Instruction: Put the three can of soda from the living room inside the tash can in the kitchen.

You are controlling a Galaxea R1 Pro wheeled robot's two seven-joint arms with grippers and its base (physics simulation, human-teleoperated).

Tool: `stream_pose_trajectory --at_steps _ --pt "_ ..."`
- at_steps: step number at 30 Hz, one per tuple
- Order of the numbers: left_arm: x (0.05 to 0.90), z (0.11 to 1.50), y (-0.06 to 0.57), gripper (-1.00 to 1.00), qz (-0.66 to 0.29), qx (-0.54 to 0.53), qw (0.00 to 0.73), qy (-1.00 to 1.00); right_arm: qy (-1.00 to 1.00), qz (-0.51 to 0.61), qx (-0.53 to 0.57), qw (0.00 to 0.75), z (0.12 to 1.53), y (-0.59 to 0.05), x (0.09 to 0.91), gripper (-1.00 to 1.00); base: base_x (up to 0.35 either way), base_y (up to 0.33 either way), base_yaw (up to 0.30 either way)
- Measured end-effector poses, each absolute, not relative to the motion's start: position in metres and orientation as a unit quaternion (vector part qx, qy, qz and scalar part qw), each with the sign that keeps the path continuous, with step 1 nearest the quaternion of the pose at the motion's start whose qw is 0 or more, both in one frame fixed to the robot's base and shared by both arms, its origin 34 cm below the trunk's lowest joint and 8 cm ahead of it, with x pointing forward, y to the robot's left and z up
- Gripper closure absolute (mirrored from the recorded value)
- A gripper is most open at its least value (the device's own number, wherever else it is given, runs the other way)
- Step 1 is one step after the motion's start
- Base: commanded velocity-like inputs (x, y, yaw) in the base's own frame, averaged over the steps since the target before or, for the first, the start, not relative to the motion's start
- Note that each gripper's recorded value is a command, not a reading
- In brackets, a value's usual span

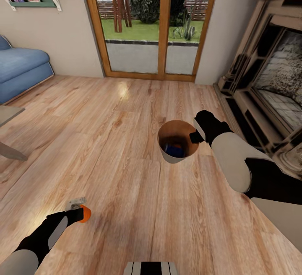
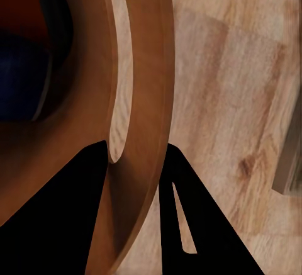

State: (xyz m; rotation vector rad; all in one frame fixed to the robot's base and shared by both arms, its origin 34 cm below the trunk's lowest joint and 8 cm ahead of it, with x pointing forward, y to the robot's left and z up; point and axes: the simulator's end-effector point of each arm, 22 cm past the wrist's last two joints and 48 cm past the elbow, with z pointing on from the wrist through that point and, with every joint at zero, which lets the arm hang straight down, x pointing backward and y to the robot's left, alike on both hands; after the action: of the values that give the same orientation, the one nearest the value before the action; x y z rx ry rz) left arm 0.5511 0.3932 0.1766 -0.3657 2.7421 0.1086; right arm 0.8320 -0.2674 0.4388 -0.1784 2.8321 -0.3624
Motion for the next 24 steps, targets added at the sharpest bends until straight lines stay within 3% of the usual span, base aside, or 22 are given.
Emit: stream_pose_trajectory --at_steps 24 --pt "0.600 0.250 0.376 1.00 0.006 -0.122 0.230 0.965 0.981 -0.126 -0.061 0.132 0.448 -0.270 0.789 1.00 0.000 0.000 0.000"
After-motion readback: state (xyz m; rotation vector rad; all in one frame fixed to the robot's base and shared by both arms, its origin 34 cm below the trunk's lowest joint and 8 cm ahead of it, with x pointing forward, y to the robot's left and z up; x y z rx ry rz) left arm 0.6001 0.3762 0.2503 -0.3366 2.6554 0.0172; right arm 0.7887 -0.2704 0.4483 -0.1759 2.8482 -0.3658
